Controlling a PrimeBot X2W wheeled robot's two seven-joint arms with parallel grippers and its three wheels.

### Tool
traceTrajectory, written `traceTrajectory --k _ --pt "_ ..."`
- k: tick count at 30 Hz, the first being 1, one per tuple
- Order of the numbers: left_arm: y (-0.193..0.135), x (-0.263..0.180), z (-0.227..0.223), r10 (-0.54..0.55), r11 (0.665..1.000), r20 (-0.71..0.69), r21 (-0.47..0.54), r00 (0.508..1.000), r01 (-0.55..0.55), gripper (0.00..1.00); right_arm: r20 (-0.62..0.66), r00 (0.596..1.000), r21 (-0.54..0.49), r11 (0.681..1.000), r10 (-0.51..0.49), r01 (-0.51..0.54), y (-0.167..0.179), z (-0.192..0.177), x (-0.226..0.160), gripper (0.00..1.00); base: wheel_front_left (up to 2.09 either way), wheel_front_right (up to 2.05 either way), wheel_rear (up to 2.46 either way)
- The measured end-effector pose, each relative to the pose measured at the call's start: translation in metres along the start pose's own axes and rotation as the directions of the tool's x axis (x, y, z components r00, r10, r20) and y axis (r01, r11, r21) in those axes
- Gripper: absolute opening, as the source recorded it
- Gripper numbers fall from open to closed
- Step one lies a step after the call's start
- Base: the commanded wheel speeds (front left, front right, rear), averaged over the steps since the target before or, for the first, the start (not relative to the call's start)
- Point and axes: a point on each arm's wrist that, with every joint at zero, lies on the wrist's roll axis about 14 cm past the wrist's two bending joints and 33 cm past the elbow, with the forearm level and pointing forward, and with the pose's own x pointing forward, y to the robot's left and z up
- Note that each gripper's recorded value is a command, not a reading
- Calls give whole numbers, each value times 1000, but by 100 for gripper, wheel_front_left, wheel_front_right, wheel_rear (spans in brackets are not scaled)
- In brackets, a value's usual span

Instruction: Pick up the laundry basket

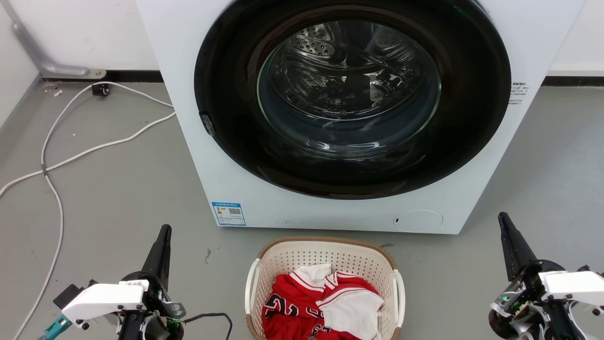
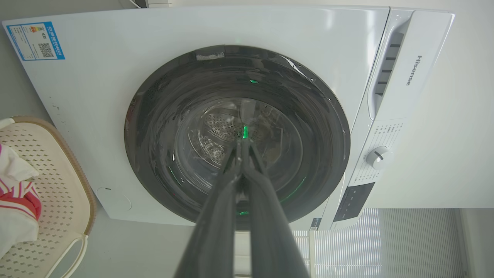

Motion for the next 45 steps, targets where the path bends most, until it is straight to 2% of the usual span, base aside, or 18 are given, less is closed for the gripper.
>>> traceTrajectory --k 45 --pt "0 0 0 0 1000 1 0 1000 0 0 0 1000 0 1000 0 0 0 0 0 0 0 0 0"
